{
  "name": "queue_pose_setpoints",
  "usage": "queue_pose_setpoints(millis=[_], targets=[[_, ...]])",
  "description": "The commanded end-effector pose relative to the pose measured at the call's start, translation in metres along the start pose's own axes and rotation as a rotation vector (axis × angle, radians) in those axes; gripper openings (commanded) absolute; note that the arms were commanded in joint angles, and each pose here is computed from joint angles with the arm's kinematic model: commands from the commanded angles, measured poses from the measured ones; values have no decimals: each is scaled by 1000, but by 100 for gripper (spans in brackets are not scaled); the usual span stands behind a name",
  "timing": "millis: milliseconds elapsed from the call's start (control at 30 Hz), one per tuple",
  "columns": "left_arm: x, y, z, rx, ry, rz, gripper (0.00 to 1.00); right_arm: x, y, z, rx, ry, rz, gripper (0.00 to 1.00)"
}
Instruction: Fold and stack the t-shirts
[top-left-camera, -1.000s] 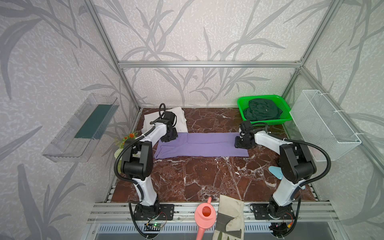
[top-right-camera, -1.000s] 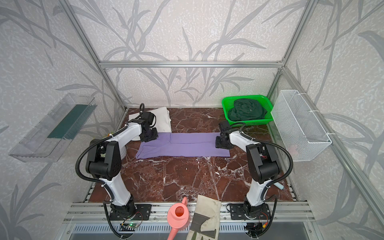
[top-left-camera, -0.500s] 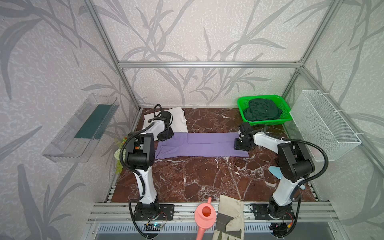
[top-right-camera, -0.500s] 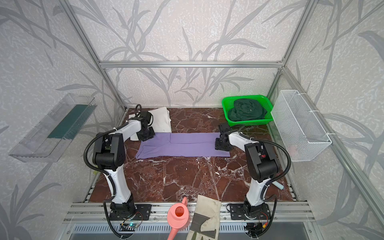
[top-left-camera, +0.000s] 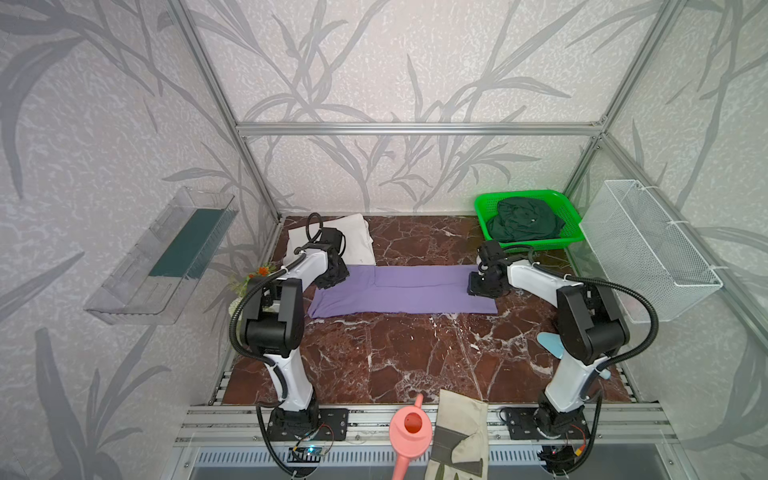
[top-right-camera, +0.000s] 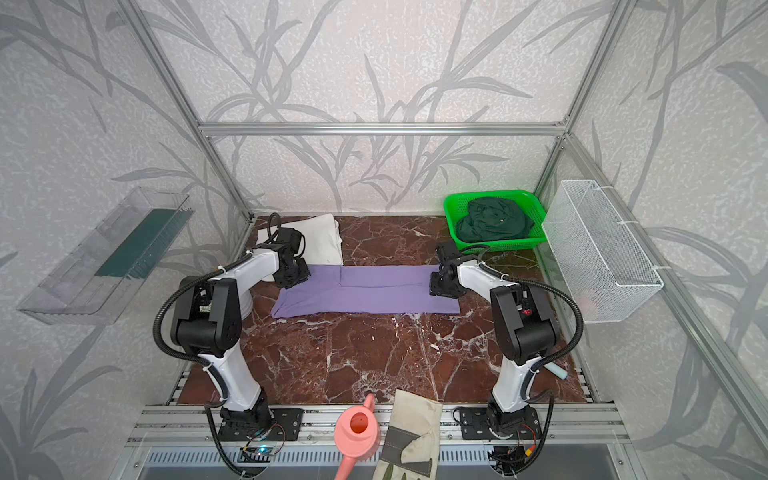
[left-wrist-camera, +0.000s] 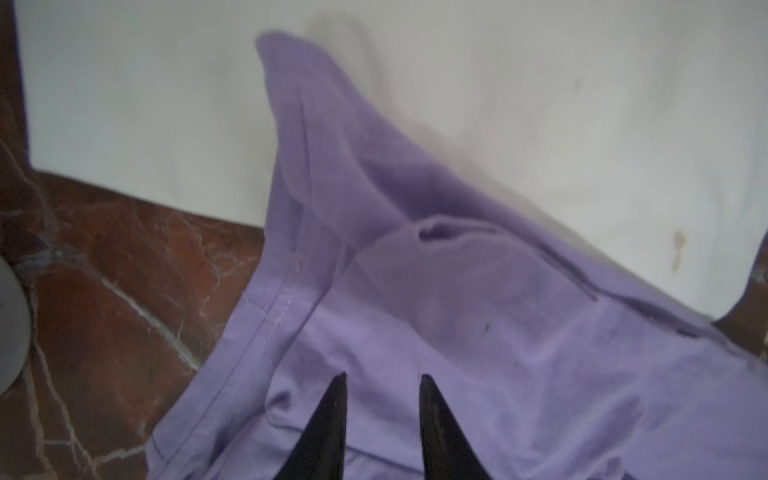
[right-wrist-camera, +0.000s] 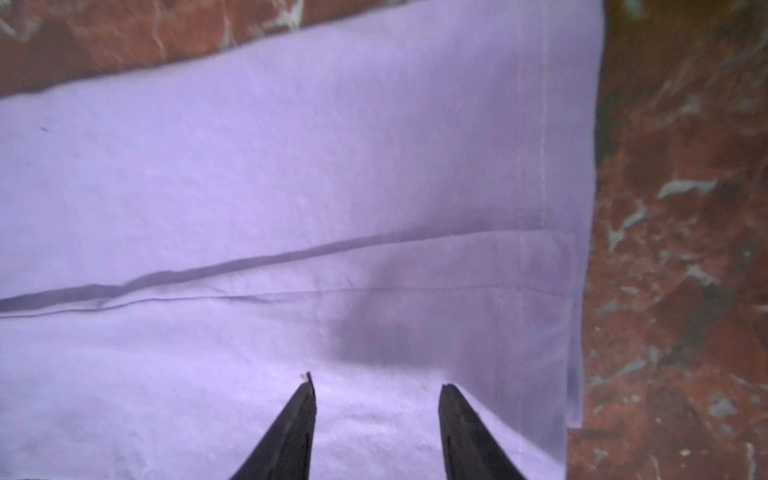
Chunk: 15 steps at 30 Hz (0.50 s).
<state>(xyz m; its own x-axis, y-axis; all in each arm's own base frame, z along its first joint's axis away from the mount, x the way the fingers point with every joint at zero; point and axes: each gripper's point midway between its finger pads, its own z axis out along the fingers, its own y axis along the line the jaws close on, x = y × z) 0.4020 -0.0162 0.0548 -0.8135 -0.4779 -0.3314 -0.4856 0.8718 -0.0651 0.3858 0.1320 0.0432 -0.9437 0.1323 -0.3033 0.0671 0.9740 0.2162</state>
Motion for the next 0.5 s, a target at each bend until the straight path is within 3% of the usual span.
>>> queue_pose_setpoints(millis=[0,200,467], targets=[[15,-9,-12,20,-14,0,31,-13,14,-2,-25,-9,-22,50],[32,-17,7,6,26,19,31,-10,17,16,-37,32,-1,50],[71,-11,22,-37,110,80,31,40,-24,35,6,181,141,49]])
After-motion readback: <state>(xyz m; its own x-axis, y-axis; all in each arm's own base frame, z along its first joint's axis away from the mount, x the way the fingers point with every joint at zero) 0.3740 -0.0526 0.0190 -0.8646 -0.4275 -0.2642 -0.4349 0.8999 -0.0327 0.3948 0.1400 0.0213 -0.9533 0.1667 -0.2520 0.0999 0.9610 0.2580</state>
